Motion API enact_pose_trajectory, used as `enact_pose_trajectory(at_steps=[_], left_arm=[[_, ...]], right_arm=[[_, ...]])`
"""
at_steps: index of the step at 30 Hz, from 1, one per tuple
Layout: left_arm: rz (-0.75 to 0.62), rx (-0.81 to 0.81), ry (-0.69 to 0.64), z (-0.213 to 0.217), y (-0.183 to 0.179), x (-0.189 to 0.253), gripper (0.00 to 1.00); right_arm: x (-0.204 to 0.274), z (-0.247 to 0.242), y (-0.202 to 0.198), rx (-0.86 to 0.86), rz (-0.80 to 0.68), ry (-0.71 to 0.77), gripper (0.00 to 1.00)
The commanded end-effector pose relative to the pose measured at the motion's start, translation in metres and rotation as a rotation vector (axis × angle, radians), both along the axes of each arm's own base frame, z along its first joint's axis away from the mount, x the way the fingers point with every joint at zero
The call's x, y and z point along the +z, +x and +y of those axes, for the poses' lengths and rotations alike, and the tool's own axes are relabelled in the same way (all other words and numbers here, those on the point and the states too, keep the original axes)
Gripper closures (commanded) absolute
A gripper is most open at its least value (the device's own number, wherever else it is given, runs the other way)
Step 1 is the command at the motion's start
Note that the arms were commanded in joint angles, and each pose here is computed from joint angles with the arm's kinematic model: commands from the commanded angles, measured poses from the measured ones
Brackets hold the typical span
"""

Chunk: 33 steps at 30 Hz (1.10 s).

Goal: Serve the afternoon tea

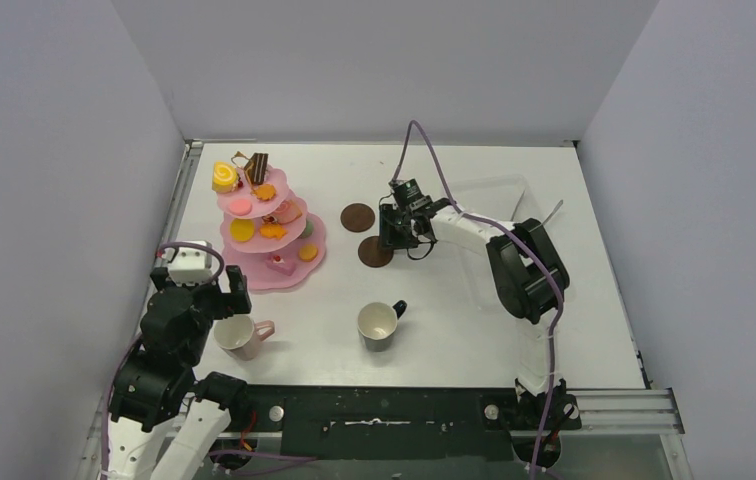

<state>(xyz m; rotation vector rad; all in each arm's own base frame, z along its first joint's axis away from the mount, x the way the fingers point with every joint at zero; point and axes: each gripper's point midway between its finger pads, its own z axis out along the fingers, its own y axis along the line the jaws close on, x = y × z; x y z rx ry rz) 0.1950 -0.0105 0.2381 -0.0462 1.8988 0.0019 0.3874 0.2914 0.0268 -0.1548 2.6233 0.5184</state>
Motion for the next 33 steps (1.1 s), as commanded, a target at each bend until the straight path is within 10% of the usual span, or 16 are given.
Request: enact_pose_trajectory(at_steps=[1,33], left_arm=[[-0.07,0.011,-0.002,0.001,0.006,0.017,0.13],[-0.07,0.006,-0.007,0.001,0.004,0.017,0.13]], right_arm=[[0.009,0.0,0.002,0.01,-0.013,0.001,0.59],[0.077,0.032,-0.002,0.073,-0.106,0.128,0.61]])
